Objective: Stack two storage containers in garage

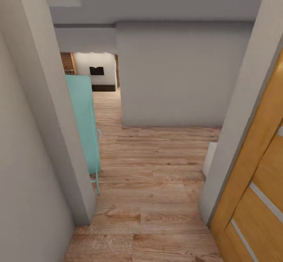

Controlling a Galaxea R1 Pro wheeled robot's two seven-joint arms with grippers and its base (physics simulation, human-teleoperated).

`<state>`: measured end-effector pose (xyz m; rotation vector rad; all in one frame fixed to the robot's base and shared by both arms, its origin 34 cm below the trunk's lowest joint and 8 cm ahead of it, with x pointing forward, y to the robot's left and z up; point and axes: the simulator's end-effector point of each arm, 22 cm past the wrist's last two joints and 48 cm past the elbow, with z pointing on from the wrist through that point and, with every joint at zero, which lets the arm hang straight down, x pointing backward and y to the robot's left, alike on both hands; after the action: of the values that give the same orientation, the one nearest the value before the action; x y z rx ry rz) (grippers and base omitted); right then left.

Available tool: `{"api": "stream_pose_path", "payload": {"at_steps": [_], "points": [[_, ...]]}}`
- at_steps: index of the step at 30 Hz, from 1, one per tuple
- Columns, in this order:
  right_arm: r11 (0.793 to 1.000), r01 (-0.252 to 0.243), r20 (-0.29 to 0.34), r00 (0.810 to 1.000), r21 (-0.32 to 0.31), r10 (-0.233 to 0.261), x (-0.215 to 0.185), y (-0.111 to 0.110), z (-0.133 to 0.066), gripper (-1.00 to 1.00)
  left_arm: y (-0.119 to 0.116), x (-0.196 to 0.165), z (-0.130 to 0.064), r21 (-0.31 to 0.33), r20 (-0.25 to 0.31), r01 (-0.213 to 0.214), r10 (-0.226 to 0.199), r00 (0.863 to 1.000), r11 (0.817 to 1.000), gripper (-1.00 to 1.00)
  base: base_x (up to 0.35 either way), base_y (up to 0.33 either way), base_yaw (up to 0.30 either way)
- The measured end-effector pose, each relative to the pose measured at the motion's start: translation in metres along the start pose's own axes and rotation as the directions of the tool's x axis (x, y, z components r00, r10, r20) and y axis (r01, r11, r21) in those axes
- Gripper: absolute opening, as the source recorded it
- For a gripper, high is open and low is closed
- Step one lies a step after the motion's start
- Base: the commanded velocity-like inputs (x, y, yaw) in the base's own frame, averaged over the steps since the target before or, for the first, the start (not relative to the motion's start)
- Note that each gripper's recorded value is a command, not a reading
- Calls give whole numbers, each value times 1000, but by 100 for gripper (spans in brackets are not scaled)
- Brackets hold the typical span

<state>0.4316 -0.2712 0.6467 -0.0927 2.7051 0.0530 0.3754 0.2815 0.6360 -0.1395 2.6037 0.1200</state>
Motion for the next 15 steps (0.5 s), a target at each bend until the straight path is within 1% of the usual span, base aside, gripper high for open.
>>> {"api": "stream_pose_path", "payload": {"at_steps": [15], "points": [[1000, 0, 0, 1000, 0, 0, 0, 0, 0, 100, 0, 0, 0, 0, 0, 0, 0, 1000, 1000, 100, 324, -5, 0]]}}
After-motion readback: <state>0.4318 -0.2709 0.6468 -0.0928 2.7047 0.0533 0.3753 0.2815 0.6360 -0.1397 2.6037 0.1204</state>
